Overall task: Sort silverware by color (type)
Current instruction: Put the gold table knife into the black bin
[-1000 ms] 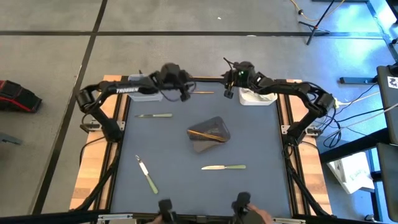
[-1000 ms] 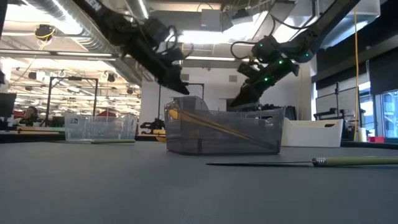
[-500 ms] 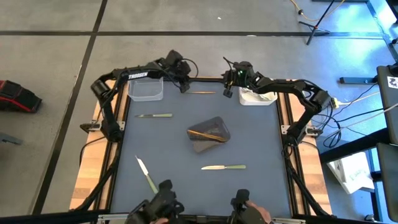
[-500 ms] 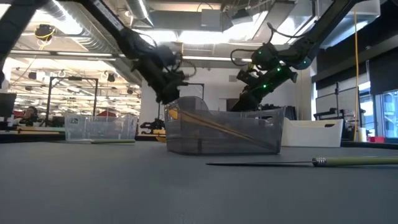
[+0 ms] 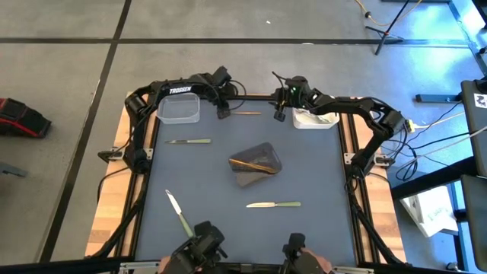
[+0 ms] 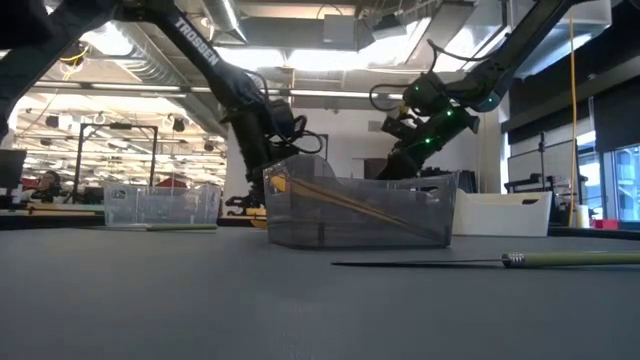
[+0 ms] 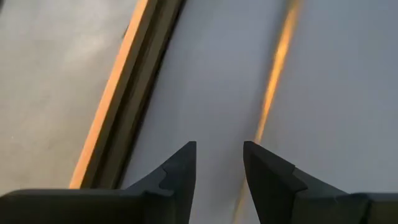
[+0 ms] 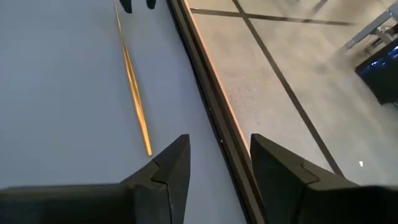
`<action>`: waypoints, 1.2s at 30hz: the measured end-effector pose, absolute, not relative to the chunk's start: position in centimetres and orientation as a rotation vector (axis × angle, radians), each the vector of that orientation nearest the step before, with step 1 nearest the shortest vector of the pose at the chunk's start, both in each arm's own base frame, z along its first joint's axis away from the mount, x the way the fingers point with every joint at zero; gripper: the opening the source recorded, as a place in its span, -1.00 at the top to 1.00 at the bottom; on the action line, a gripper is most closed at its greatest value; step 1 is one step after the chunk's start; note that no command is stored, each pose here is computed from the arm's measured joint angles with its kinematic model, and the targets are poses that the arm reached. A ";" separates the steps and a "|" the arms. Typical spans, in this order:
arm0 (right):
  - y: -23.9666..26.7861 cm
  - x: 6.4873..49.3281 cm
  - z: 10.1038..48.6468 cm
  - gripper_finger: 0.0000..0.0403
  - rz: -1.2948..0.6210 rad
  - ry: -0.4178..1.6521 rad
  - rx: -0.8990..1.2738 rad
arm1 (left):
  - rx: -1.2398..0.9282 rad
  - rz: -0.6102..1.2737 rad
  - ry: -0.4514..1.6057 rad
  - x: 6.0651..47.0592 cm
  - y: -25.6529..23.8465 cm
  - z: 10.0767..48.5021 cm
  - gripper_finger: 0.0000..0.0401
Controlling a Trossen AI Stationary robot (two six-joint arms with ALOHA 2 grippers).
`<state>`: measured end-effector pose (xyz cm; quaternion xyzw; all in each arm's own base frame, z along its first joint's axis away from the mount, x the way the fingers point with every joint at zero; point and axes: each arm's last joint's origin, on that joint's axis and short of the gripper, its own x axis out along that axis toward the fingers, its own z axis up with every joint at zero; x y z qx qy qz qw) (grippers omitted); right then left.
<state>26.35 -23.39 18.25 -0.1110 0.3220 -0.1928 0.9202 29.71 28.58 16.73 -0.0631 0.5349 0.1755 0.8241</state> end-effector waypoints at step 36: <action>-23.1 26.3 18.0 0.23 -0.349 0.643 -0.177 | -0.137 0.258 1.248 30.1 28.4 12.6 0.44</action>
